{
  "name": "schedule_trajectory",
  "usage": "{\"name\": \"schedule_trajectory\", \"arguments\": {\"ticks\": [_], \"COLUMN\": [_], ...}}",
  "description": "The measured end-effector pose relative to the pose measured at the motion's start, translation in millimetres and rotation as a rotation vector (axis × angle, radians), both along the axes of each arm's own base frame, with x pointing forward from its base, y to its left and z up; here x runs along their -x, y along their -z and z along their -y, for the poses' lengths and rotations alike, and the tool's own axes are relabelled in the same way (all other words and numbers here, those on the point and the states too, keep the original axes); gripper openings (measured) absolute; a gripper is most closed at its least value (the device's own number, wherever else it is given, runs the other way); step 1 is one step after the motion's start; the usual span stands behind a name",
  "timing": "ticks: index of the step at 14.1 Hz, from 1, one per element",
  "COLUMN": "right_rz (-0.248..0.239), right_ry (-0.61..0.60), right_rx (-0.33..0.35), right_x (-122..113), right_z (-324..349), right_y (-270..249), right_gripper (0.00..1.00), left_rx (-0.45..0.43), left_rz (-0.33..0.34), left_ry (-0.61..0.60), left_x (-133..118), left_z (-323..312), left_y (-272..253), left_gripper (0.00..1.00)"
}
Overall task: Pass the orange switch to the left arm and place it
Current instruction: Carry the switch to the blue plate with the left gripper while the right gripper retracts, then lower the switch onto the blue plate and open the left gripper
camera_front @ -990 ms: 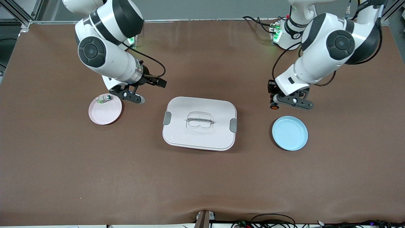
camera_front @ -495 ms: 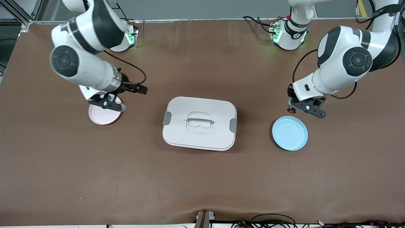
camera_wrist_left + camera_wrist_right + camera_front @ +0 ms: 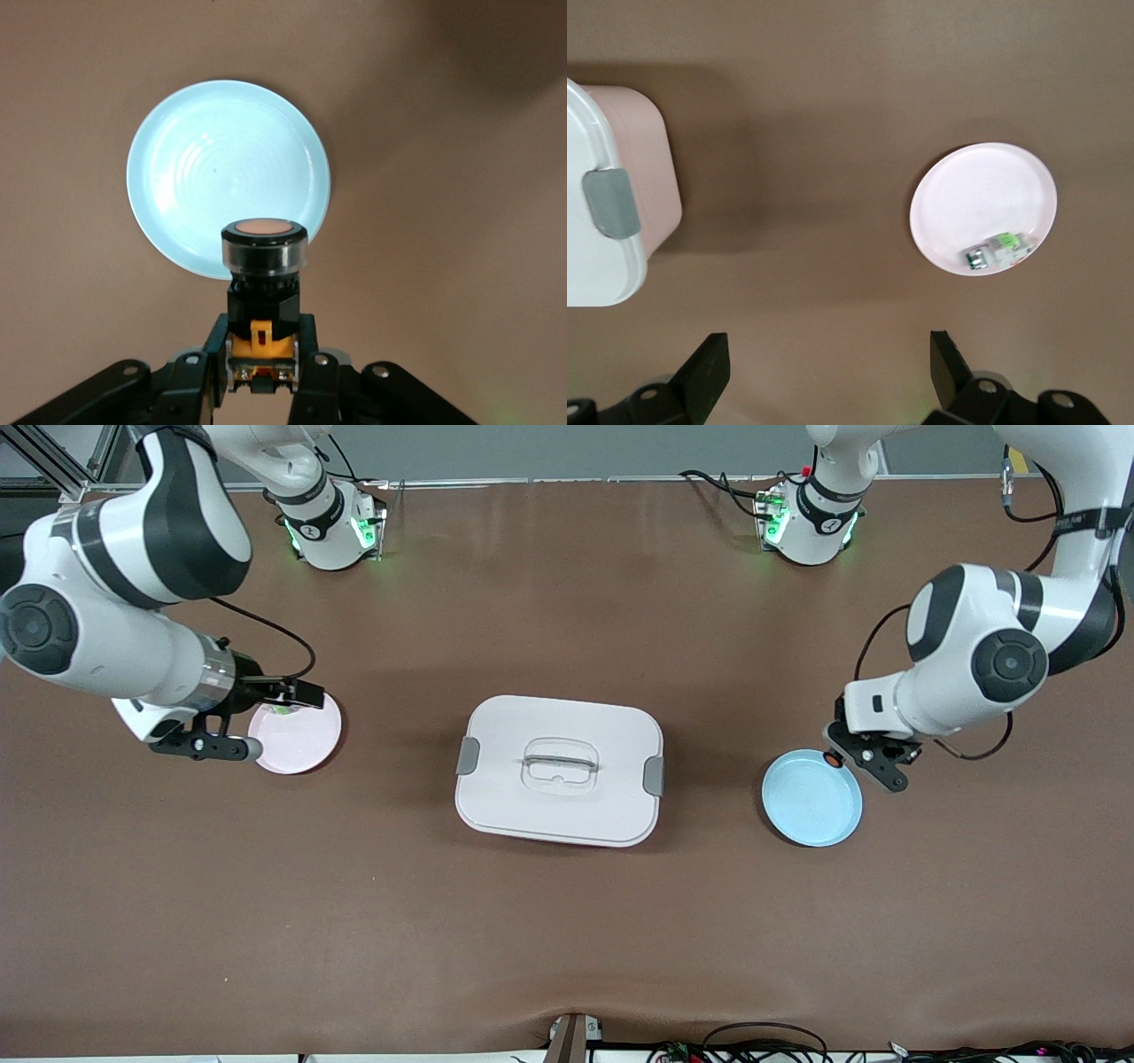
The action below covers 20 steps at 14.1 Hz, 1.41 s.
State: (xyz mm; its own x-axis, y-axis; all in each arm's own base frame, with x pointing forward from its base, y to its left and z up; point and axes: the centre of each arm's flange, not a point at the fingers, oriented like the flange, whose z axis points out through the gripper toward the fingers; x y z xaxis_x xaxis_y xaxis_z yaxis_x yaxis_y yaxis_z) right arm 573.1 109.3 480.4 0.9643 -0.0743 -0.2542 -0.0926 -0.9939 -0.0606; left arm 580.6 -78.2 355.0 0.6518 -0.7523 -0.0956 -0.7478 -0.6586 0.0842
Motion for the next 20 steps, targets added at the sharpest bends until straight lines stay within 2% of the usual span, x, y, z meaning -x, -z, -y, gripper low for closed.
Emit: {"name": "schedule_trajectory", "arguments": {"ticks": [3,7,11,14,17,18,20], "right_rz": [0.017,0.029,0.041,0.087,0.133,0.141,0.155], "right_ry": [-0.067,-0.099,-0.083,-0.069,-0.066,-0.067,-0.07], "right_rx": [0.002,0.001,0.012,0.039,0.053,0.058,0.076], "right_x": [-4,-2,2,-1,-5,-5,-3], "right_z": [32,83,118,132,136,136,138], "right_y": [-2,-15,-31,-54,-77,-83,-93], "right_gripper": [1.0,1.0,1.0,1.0,1.0,1.0,1.0], "left_rx": [0.043,-0.021,-0.017,-0.003,0.007,0.007,0.007], "left_rz": [0.03,0.061,0.092,0.085,0.083,0.085,0.091], "left_ry": [0.146,0.308,0.391,0.429,0.432,0.434,0.438], "left_x": [-11,-16,-13,-7,-7,-8,-10], "left_z": [-26,-22,-11,-6,-4,-3,0], "left_y": [44,83,124,153,160,159,158], "left_gripper": [0.33,0.33,0.33,0.33,0.33,0.37,0.54]}}
